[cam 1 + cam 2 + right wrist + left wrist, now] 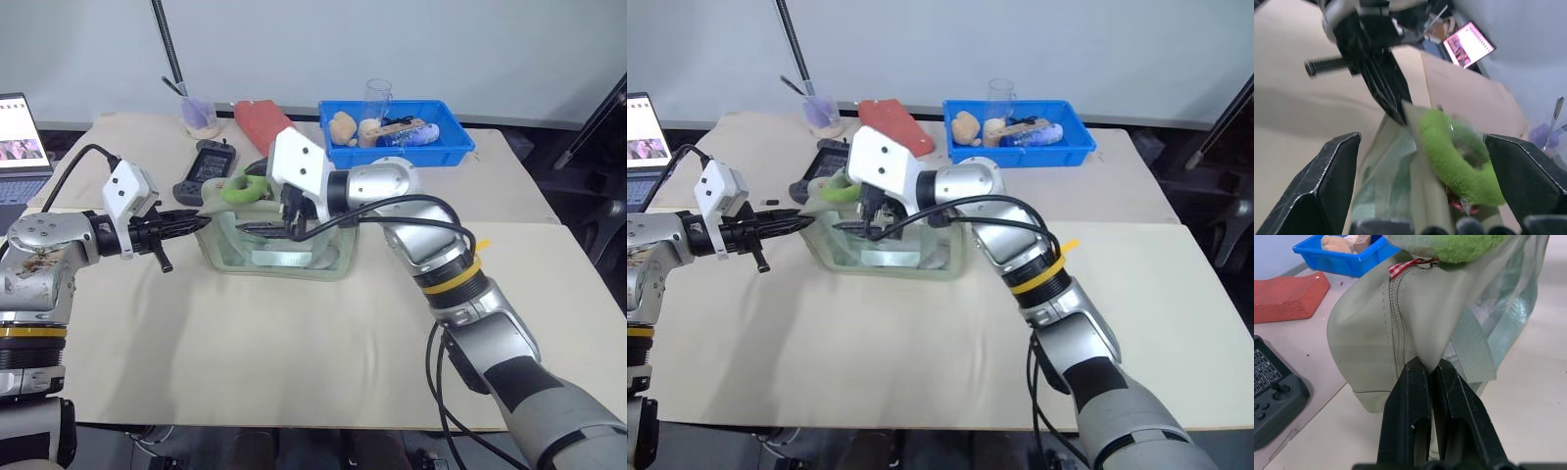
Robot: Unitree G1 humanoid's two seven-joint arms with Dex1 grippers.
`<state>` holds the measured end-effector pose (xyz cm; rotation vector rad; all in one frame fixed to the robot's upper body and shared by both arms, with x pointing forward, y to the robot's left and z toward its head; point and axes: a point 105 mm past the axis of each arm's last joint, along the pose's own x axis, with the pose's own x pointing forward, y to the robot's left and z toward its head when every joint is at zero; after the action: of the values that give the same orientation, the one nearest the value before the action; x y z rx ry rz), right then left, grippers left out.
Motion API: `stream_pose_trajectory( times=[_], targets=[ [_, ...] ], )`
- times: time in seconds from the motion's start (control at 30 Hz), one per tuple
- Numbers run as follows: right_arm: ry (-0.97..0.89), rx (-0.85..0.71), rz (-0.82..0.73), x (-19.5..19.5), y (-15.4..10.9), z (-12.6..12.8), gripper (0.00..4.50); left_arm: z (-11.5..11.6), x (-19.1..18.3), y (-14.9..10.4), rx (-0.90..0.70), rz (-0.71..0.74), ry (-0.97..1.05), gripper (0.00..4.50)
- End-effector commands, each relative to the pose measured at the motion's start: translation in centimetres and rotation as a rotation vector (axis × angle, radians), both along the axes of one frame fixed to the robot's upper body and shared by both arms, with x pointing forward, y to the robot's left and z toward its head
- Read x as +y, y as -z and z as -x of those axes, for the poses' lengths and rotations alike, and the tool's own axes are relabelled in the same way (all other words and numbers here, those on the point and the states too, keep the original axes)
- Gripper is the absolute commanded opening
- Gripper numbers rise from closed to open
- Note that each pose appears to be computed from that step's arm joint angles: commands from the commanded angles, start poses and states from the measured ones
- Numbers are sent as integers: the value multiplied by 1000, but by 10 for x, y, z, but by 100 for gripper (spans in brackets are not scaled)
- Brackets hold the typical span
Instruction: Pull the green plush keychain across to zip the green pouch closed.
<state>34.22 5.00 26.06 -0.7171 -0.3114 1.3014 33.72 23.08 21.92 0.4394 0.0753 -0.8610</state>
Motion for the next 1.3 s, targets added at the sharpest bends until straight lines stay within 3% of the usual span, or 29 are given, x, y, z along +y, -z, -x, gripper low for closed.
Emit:
stream_pose_trajectory(
  times=[0.03, 0.4, 0.43, 0.67, 0.8, 0.97, 1.13, 1.23, 1.3],
  targets=[
    [-26, -59, -21, 6, -17, 4, 390, 6, -3, -10, -33, -6, 14, 0],
    [-30, -51, -43, 4, -16, -1, 16, 7, -7, -10, -32, 9, 21, 0],
    [-25, -46, -52, 1, -18, -2, 5, 7, -8, -10, -32, 10, 23, 0],
    [38, 16, -193, -46, -57, -3, 5, 5, -6, -7, -28, 5, 18, 0],
    [190, 39, -191, -94, -58, -12, 5, 5, -3, -7, -33, 0, 12, 0],
    [436, 73, -103, -170, -27, -22, 5, 5, 6, 0, -7, -47, 2, 0],
    [673, 128, -108, -230, 5, -30, 5, 2, 10, 1, -5, -48, -3, 0],
    [722, 179, -120, -234, 37, -34, 5, -2, 8, 3, -1, -49, 0, 0],
    [702, 281, -160, -216, 70, -36, 5, -5, 5, 3, 5, -43, 9, 0]
  ],
)
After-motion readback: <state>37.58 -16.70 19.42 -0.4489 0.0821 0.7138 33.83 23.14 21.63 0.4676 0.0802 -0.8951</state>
